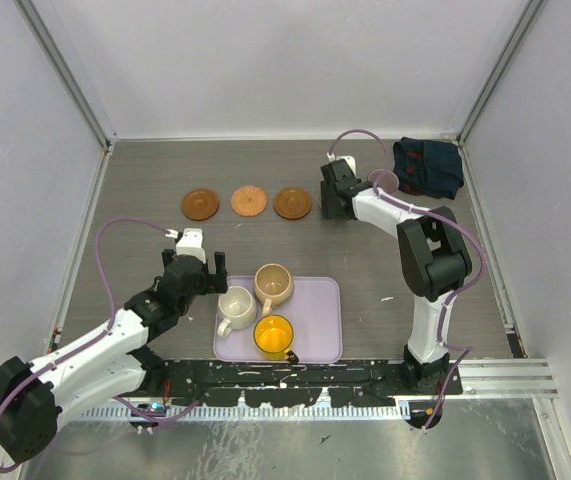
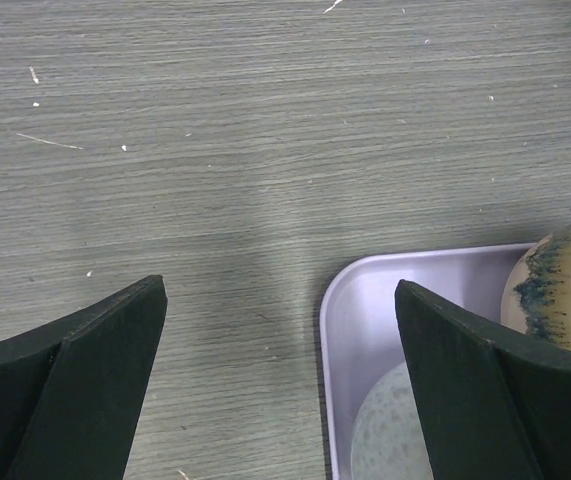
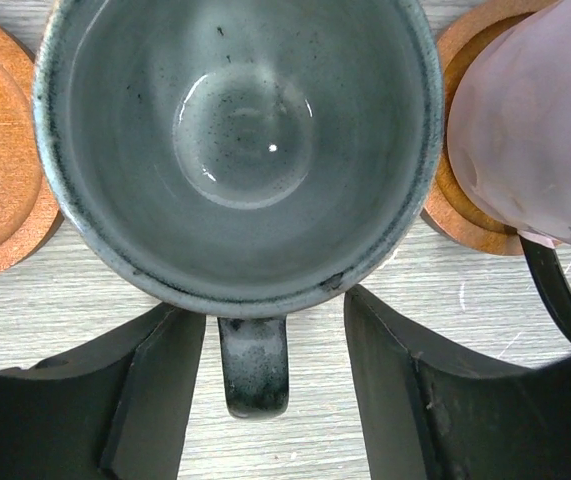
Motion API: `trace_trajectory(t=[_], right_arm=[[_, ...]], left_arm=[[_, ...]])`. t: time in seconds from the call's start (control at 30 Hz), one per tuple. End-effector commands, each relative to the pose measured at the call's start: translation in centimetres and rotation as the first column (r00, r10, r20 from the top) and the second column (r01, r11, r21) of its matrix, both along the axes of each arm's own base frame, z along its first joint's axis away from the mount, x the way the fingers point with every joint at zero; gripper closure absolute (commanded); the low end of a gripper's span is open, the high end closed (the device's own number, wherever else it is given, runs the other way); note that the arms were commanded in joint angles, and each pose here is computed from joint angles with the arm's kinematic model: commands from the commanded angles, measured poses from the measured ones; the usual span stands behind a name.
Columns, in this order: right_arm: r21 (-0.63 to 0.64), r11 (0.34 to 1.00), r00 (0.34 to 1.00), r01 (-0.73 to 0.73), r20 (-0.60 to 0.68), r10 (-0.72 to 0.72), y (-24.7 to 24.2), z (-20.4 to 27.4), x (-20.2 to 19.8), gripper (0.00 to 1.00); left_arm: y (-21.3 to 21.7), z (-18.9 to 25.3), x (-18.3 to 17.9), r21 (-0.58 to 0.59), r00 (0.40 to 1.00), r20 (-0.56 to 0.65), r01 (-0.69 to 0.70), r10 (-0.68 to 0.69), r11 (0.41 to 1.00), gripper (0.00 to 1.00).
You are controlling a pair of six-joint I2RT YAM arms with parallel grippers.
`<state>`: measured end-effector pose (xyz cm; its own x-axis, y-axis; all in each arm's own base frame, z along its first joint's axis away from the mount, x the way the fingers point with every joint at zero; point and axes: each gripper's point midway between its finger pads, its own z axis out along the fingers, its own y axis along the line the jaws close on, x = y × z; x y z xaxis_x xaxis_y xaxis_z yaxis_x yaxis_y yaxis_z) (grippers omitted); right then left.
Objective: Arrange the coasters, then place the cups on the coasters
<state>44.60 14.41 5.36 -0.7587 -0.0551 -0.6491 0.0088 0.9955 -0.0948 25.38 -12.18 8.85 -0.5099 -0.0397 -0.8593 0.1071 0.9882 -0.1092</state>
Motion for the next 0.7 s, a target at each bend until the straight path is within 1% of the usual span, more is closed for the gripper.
trace_trajectory(t=[0.0, 0.2, 0.4, 0.57, 0.67], right_arm=[[0.027, 0.999, 0.997, 0.028, 0.077, -0.030, 0.0, 2.0, 0.9, 0.36], [0.059, 0.998, 0.992, 0.024, 0.123, -0.031, 0.2, 4.3, 0.3, 0.31], [0.124, 0.992, 0.972, 0.004, 0.231, -0.033, 0.8, 9.5, -1.2, 0.23], [0.194, 0.980, 0.954, -0.052, 0.301, -0.009, 2.1, 13.7, -4.5, 0.22], [0.210, 0.975, 0.956, -0.075, 0.292, 0.011, 2.6, 14.3, -7.6, 0.22]], left_arm=[[-0.1, 0.9, 0.6, -0.024, 0.999, 0.036, -0.016, 0.017, 1.000, 0.02], [0.0, 1.1, 0.5, -0.029, 0.999, 0.041, -0.018, 0.019, 0.999, 0.02], [0.2, 1.5, 0.4, -0.034, 0.998, 0.052, -0.021, 0.023, 0.999, 0.02], [0.4, 2.0, 0.3, -0.039, 0.998, 0.063, -0.025, 0.027, 0.999, 0.02], [0.5, 2.3, 0.1, -0.044, 0.997, 0.071, -0.021, 0.024, 0.999, 0.02]])
